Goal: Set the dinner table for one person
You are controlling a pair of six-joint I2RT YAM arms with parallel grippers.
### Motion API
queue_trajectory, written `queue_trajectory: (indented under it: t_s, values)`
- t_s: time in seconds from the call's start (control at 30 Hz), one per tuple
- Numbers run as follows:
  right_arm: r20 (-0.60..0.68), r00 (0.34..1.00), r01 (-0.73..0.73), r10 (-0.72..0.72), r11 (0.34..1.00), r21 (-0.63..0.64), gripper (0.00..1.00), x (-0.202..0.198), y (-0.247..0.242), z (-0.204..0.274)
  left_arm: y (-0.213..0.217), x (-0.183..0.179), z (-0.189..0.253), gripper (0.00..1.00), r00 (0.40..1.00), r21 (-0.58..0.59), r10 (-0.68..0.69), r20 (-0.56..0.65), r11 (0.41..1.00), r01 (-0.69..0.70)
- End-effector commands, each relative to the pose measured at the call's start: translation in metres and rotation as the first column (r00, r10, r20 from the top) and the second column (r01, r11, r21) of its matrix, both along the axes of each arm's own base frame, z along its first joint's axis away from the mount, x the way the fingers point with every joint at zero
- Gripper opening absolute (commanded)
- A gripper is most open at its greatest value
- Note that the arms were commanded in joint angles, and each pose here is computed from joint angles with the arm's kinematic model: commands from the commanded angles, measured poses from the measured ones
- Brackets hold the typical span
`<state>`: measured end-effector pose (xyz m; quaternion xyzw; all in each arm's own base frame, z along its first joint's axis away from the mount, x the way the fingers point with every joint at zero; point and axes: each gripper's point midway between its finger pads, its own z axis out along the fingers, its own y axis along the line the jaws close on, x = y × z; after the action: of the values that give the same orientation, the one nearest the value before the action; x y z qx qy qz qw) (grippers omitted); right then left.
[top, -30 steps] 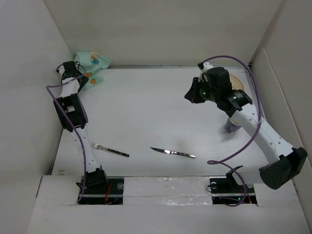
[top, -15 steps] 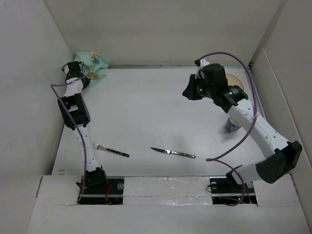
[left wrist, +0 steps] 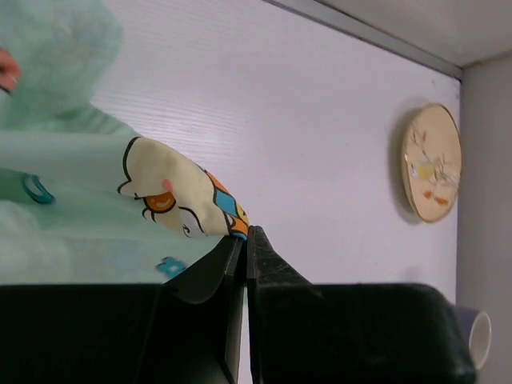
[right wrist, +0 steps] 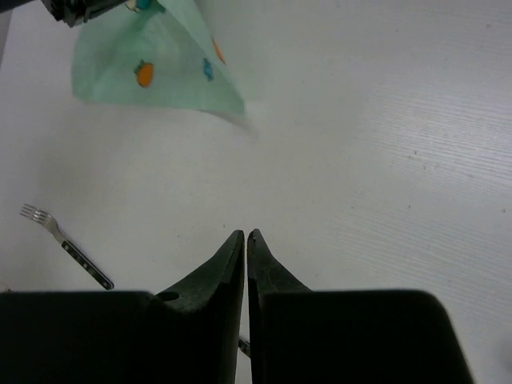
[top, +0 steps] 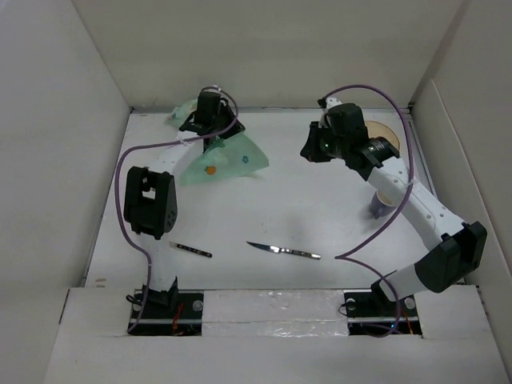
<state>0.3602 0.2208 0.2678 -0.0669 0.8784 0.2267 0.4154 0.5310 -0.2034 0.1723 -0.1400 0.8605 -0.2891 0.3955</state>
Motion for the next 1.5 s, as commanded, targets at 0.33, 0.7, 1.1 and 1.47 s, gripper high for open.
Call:
queue_trajectory:
  t_s: [0.33,0.7,1.1,1.47]
  values:
    - [-0.05,0.997,0.053,-0.052,0.998,0.024,0.54,0.012,0.001,-0.034,-0.101,-0.043,0.021,0.59,0.95,-0.019,-0.309,0.038,0.951,0.31]
    - [-0.164,0.986,0.016,-0.009,0.999,0.042,0.0,0.019,0.017,-0.102,0.044,-0.06,0.053,0.56,0.98,0.268,0.128,0.155,0.949,-0.167]
    - [-0.203,0.974,-0.098,0.105,0.994,0.045,0.41,-0.012,0.061,-0.113,0.112,-0.124,-0.074,0.58,0.971,0.243,0.124,-0.207,0.967,-0.072]
    - [-0.192,0.976,-0.104,0.105,0.994,0.014,0.43,-0.033,0.051,-0.108,0.064,-0.131,-0.118,0.0,0.952,0.052,-0.006,-0.306,0.998,0.023]
